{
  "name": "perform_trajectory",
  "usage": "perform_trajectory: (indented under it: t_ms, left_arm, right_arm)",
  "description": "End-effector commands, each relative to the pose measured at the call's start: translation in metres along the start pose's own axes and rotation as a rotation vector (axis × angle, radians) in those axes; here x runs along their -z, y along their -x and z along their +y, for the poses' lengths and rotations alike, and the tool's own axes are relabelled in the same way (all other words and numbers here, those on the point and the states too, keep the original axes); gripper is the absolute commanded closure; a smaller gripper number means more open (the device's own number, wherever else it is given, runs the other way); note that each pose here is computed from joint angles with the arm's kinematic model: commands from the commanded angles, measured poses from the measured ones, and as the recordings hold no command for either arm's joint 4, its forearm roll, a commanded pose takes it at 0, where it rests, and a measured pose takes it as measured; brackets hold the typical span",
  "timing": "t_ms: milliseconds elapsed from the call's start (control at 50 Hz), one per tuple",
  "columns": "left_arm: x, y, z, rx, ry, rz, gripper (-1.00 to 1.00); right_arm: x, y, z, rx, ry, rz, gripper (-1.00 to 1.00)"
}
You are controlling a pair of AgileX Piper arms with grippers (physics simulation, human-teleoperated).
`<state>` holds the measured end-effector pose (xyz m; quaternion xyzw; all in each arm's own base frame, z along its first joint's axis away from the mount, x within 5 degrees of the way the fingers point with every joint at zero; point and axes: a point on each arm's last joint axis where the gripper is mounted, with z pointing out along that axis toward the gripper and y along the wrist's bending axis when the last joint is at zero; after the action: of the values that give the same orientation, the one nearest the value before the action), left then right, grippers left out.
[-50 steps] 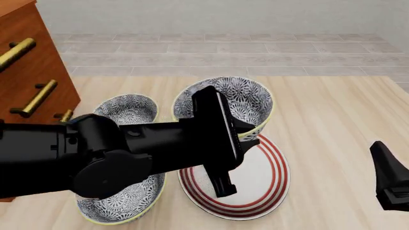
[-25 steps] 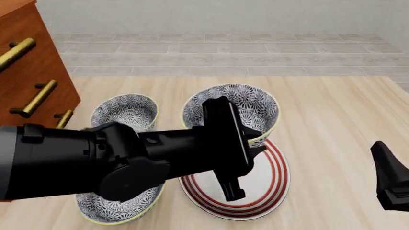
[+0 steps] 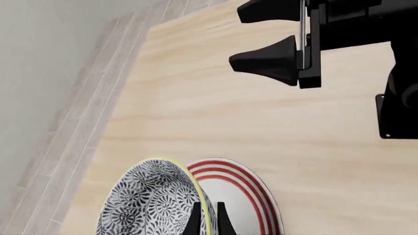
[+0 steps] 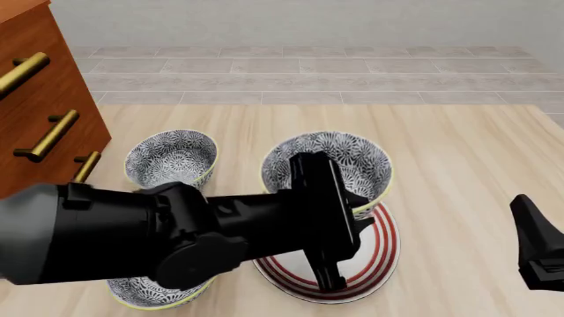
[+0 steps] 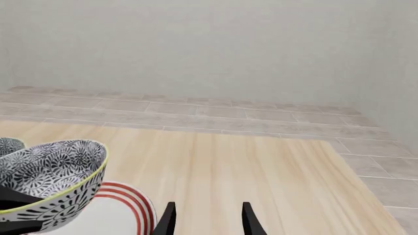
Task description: Put the bowl at the front on the plate.
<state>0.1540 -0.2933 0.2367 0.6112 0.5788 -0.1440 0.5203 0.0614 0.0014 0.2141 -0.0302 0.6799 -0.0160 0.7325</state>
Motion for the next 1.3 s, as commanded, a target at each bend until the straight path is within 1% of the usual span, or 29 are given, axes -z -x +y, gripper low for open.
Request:
perform_trajectory:
  t_ms: [20,140,320,720,760,940,1100,1300]
  left_arm:
    - [-0.005,-0.003,-0.002,-0.025,-0.012,0.011,1.00]
    - [-0.007,-0.007,-0.005,-0.032,-0.019,0.020,1.00]
    - [-0.009,-0.010,-0.005,-0.022,-0.022,0.035,1.00]
    - [-0.016,-0.010,-0.012,0.009,-0.055,0.060,1.00]
    - [-0.015,-0.011,-0.012,0.001,-0.053,0.058,1.00]
    - [-0.019,-0.012,-0.017,0.007,-0.069,0.067,1.00]
    - [-0.023,-0.012,-0.022,0.021,-0.090,0.082,1.00]
    - [-0.028,-0.011,-0.021,0.050,-0.102,0.113,1.00]
  right_arm:
    - [-0.001,0.000,0.000,0.001,0.004,0.001,-1.00]
    - [-0.001,0.000,0.000,0.001,0.004,0.001,-1.00]
    - [0.000,0.000,0.000,0.002,0.003,0.000,-1.00]
    - [0.000,0.000,0.000,0.000,-0.002,-0.003,-1.00]
    - [0.000,0.000,0.000,-0.001,-0.003,-0.003,-1.00]
    - [0.001,0.000,0.000,-0.003,-0.007,-0.005,-1.00]
    - [0.002,0.000,0.000,-0.004,-0.008,-0.005,-1.00]
    - [0.002,0.000,-0.001,-0.004,-0.009,-0.006,-1.00]
